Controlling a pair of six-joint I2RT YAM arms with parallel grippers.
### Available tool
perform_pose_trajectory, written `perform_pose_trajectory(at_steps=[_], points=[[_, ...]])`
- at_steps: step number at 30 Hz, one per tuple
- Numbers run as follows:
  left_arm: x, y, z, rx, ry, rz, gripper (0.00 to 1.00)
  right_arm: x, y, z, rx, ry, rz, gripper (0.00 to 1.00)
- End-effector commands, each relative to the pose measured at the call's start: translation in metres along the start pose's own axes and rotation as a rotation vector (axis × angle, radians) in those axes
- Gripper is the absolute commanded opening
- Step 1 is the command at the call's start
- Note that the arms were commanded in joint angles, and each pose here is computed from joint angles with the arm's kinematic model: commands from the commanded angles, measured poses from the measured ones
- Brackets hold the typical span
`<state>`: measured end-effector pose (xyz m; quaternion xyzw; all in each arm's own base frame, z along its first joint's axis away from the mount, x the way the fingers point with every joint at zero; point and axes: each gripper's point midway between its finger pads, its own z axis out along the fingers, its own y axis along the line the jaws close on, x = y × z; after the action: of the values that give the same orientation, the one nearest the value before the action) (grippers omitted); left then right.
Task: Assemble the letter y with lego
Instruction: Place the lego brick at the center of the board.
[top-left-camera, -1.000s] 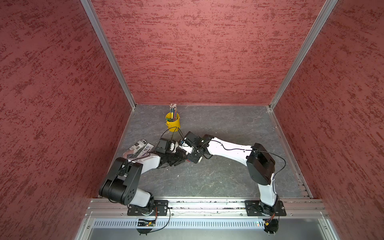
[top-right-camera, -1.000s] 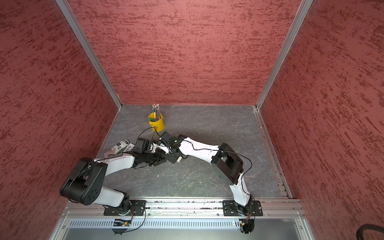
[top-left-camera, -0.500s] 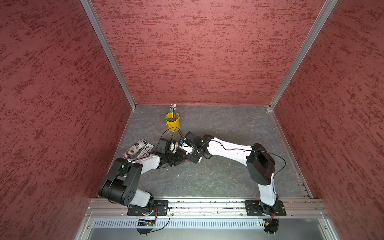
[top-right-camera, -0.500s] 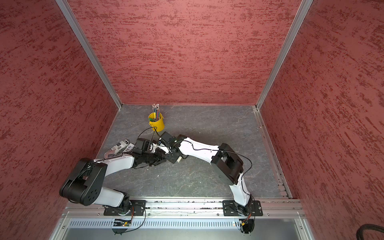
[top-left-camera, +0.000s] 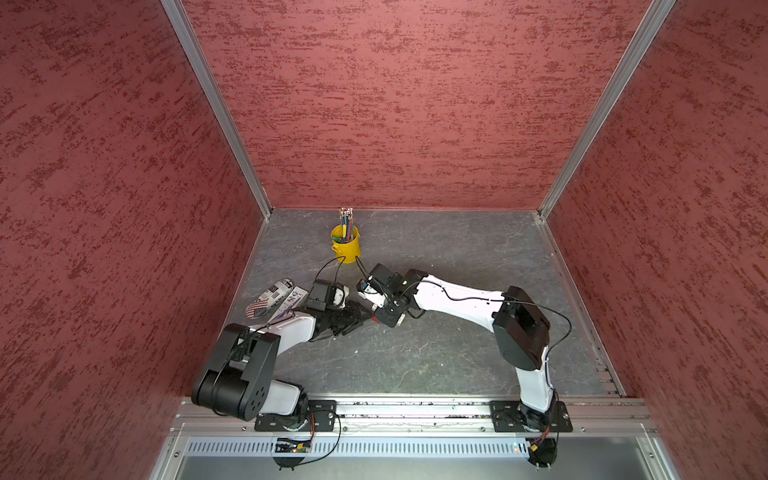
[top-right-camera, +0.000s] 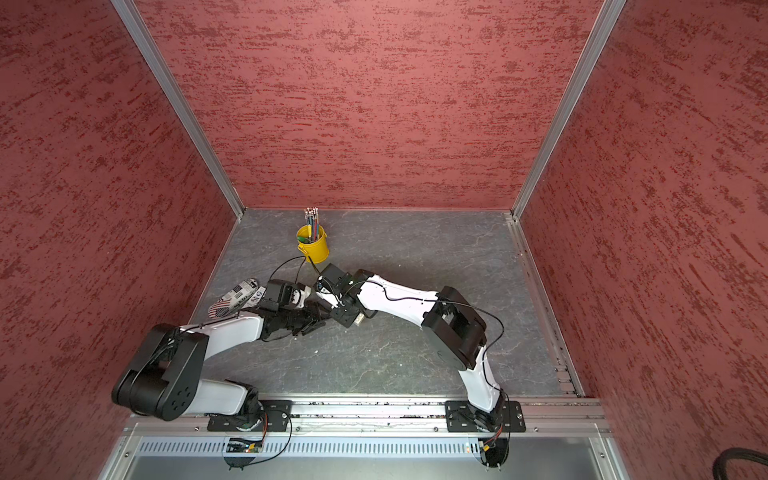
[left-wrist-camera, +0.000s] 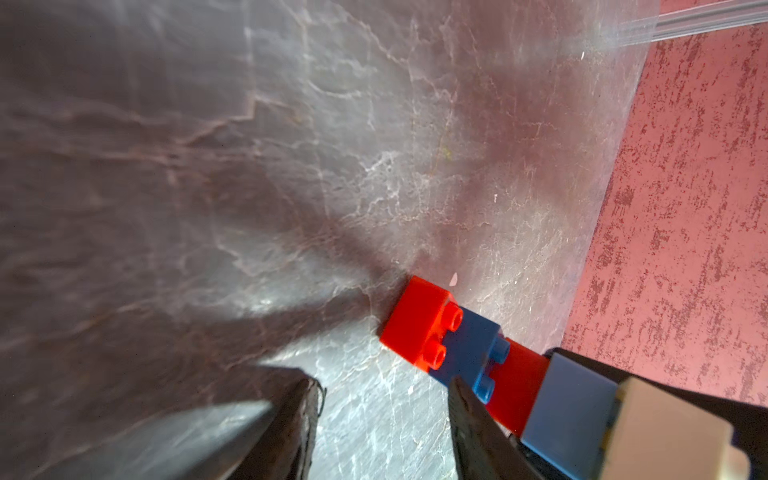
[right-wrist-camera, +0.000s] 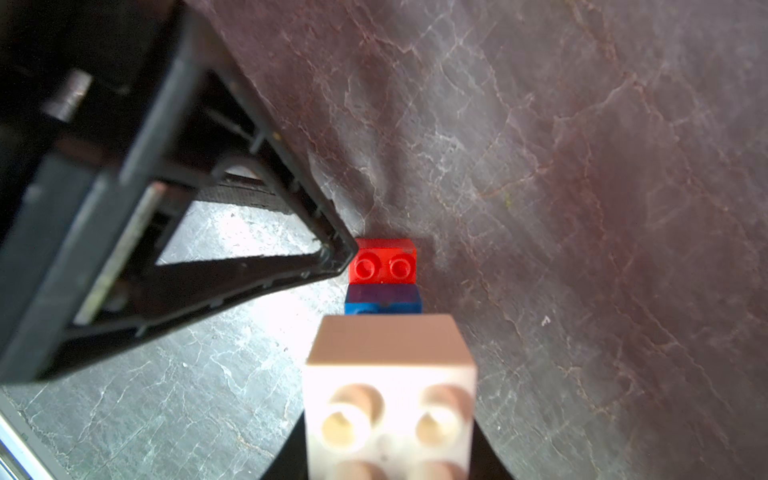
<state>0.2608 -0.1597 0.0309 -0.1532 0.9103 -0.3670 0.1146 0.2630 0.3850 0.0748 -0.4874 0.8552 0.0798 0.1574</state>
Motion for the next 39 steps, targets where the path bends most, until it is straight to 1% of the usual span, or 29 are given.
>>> perform_pose_trajectory(at_steps=[1, 9, 18, 25, 32, 39], points=[[0.014, 0.036, -0.003, -0.135, 0.012, -0.069, 0.53, 0.009, -0.001, 0.012, 0.024, 0.045, 0.002, 0.32], [0.013, 0.036, -0.009, -0.133, -0.006, -0.076, 0.54, 0.002, -0.003, 0.007, 0.032, 0.017, 0.016, 0.32], [0.012, 0.035, -0.014, -0.132, -0.012, -0.086, 0.55, -0.018, -0.005, -0.018, -0.029, -0.102, 0.084, 0.33], [0.006, 0.029, -0.021, -0.129, -0.023, -0.083, 0.55, -0.022, -0.012, -0.037, -0.091, -0.192, 0.147, 0.33], [0.001, 0.021, -0.027, -0.122, -0.032, -0.078, 0.55, -0.017, -0.024, -0.052, -0.2, -0.293, 0.242, 0.33], [-0.002, 0.016, -0.029, -0.117, -0.033, -0.076, 0.55, -0.005, -0.031, -0.059, -0.367, -0.383, 0.332, 0.33]])
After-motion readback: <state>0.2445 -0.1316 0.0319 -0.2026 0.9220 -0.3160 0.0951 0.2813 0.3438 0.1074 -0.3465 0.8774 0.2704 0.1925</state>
